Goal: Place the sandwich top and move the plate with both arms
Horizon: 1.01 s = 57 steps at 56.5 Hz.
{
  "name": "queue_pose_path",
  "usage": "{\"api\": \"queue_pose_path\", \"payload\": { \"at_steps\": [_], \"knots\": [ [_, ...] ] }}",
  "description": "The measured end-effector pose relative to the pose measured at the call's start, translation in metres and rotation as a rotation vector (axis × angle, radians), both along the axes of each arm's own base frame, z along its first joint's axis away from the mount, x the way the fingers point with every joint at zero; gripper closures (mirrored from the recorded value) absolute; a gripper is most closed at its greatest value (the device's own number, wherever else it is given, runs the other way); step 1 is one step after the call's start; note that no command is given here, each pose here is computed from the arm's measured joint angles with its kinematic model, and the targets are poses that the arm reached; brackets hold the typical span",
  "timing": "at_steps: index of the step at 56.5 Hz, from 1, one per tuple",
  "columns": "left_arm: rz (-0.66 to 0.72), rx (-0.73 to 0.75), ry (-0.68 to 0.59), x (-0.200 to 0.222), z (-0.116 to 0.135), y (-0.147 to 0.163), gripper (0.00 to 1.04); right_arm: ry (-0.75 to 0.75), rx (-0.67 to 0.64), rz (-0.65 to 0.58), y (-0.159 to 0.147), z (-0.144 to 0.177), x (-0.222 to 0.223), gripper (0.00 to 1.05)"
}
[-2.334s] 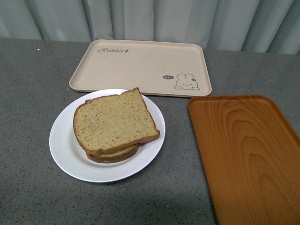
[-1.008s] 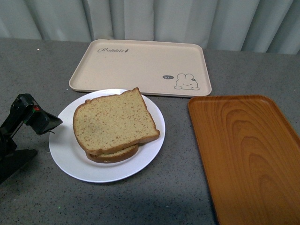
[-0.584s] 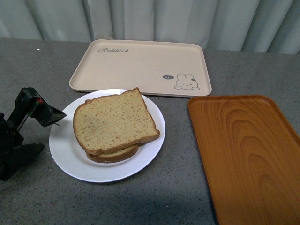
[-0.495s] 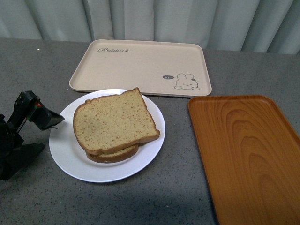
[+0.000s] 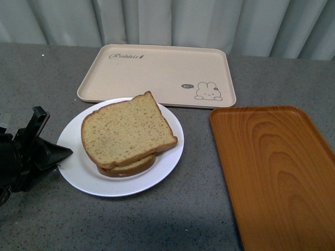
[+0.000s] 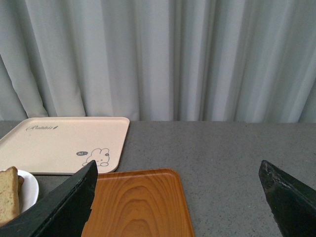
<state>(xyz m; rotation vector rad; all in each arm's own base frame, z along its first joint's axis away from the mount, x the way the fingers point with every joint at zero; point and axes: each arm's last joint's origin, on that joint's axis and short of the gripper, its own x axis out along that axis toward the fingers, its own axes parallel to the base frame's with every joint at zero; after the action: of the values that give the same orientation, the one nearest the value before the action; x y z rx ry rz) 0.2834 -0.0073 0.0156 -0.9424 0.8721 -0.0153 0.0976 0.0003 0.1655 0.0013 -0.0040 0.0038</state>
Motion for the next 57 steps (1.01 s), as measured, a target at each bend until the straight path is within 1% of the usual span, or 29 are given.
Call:
{"api": "queue_pose_path", "payload": {
  "at_steps": [19,30,57],
  "knots": [
    [0.012,-0.051,-0.048,-0.002,-0.003,0.006,1.0,0.0,0.0,0.0,0.0,0.0,0.0,0.09],
    [0.067,-0.102,-0.072,-0.01,-0.004,0.015,1.0,0.0,0.0,0.0,0.0,0.0,0.0,0.09],
    [0.166,-0.257,-0.193,-0.016,0.014,0.025,1.01,0.0,0.0,0.0,0.0,0.0,0.0,0.09]
  ]
}}
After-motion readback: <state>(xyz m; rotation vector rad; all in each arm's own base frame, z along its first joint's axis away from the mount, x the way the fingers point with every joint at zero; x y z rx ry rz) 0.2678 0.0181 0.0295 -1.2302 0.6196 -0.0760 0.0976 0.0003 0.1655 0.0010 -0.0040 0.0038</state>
